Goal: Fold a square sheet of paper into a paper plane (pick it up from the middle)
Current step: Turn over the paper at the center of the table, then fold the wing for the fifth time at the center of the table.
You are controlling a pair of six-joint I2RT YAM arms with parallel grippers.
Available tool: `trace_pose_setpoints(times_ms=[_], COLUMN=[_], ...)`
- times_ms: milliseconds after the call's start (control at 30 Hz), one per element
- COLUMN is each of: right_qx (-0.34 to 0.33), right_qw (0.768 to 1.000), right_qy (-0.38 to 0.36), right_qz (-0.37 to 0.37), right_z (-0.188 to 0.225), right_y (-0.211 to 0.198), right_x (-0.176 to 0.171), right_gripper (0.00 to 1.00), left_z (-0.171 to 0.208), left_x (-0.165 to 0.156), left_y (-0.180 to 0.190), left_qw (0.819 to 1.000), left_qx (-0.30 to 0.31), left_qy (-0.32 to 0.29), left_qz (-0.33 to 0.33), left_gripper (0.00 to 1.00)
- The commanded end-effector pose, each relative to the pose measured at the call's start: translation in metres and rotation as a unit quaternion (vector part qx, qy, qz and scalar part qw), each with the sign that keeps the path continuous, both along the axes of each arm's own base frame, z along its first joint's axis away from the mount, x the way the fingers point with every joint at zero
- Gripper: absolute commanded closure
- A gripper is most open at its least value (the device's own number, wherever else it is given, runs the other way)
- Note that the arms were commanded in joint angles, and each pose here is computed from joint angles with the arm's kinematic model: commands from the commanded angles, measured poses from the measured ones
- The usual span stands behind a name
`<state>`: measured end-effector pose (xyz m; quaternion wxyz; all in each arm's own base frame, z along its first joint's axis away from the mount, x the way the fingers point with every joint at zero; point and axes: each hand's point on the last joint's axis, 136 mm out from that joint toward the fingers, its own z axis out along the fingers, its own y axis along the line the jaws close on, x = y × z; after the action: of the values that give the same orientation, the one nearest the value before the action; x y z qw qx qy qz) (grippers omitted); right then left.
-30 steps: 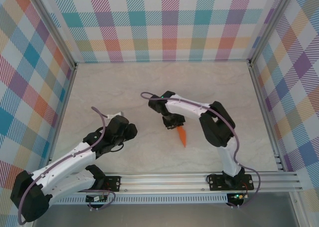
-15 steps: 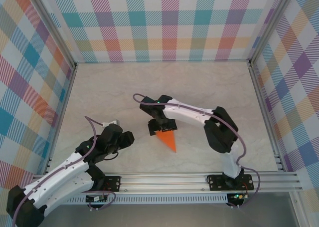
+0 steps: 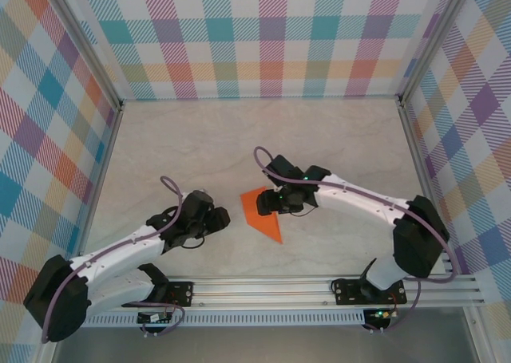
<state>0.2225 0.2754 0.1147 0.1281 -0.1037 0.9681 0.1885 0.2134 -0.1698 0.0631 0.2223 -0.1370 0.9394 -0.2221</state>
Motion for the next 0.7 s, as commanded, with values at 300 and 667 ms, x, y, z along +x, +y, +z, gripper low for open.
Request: trace_pose_setpoints(times_ms=[300,667], right_qx=[0.189,0.263], right_qw=[0.982,0.961], right_qy=[-0.013,0.082], right_qz=[0.004,0.03], right_z=[0.02,0.006], right_y=[-0.014,0.003], right_x=[0.024,0.007], right_gripper=[0.47,0.78], left_z=[0.021,0.02], left_x=[0.028,0.031], left_y=[-0.036,-0.042], left_qw=[0.998,0.997], left_qx=[-0.06,-0.073], left_qy=[-0.005,0.008], left_qz=[-0.002,0.008], left_gripper=[0.4,0.4])
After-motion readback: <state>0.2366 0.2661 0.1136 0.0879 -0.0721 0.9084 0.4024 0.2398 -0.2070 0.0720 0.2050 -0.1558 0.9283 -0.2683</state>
